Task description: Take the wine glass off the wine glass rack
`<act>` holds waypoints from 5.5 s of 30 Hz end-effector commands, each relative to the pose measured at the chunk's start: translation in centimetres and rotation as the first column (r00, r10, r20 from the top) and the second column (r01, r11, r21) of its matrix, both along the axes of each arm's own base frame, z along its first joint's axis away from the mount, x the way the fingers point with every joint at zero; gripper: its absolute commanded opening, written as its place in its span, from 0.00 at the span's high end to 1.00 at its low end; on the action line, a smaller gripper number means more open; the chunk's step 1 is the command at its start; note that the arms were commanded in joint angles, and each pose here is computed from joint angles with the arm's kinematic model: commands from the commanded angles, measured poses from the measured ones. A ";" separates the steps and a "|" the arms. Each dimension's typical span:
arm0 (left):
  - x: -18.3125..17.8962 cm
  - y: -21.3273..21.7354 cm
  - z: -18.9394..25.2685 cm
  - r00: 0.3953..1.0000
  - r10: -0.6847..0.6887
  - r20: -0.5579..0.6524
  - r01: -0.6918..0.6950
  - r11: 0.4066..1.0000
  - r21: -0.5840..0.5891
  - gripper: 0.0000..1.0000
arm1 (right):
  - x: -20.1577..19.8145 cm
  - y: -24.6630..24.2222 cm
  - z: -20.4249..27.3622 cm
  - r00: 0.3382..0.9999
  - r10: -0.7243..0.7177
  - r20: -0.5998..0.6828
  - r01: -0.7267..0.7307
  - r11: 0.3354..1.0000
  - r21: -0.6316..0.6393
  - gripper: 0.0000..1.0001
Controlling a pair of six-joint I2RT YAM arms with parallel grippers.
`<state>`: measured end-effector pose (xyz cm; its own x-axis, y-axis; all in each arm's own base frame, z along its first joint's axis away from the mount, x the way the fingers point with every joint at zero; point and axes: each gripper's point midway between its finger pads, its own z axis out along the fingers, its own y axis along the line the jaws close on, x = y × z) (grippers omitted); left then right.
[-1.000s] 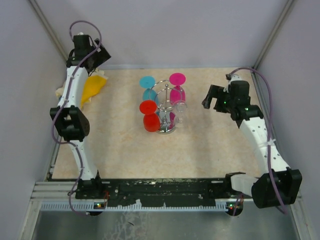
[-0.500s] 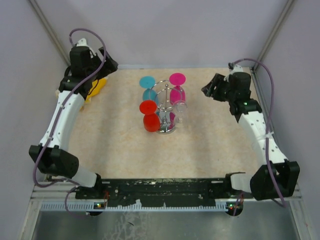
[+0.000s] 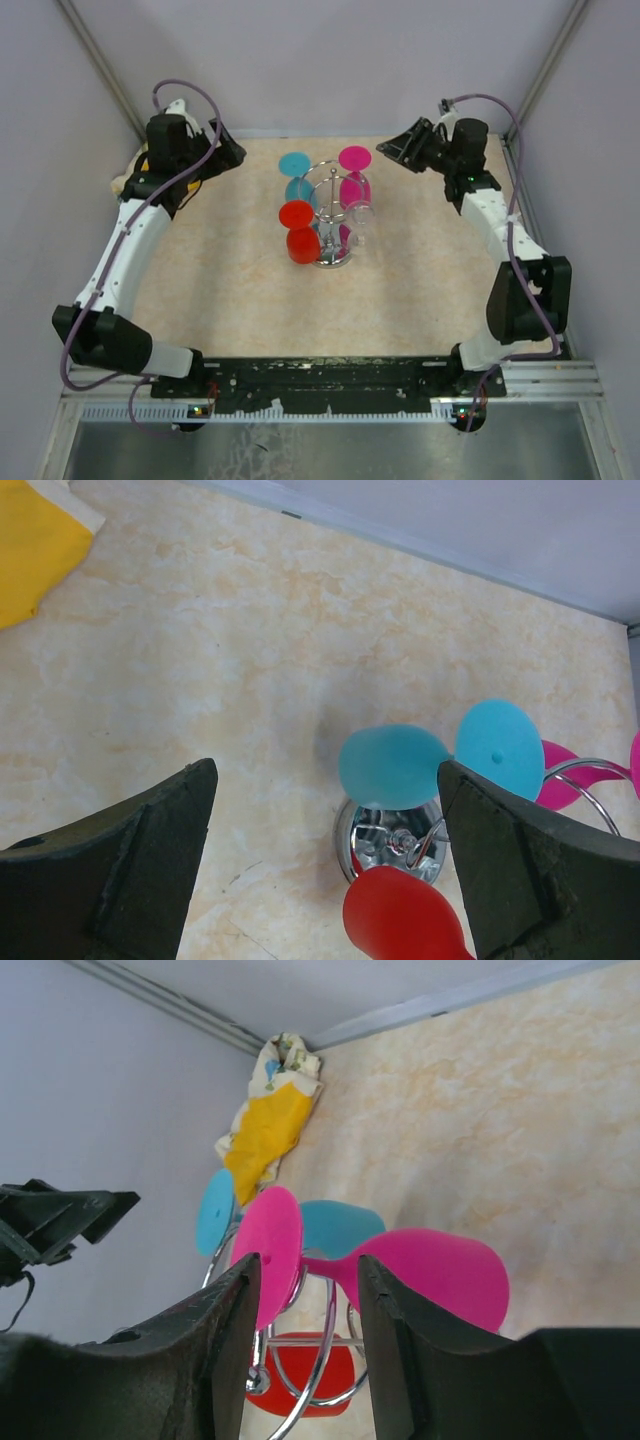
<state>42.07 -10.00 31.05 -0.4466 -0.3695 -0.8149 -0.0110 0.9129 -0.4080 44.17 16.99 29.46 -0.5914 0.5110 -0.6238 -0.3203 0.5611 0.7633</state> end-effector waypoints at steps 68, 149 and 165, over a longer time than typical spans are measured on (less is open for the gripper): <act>-4.5 -2.1 3.3 0.986 -0.129 0.105 0.139 0.986 -0.096 0.02 | -16.7 3.8 -2.7 0.945 0.312 -0.094 -0.300 0.946 0.120 0.66; -6.1 -1.8 5.1 0.982 -0.129 0.138 0.143 0.985 -0.097 0.00 | -21.2 1.0 0.5 0.954 0.293 -0.065 -0.282 0.949 0.140 1.00; -7.7 -1.3 6.2 0.978 -0.133 0.161 0.147 0.986 -0.075 0.00 | -18.5 -7.2 0.3 0.993 -0.118 0.005 0.109 0.906 -0.410 1.00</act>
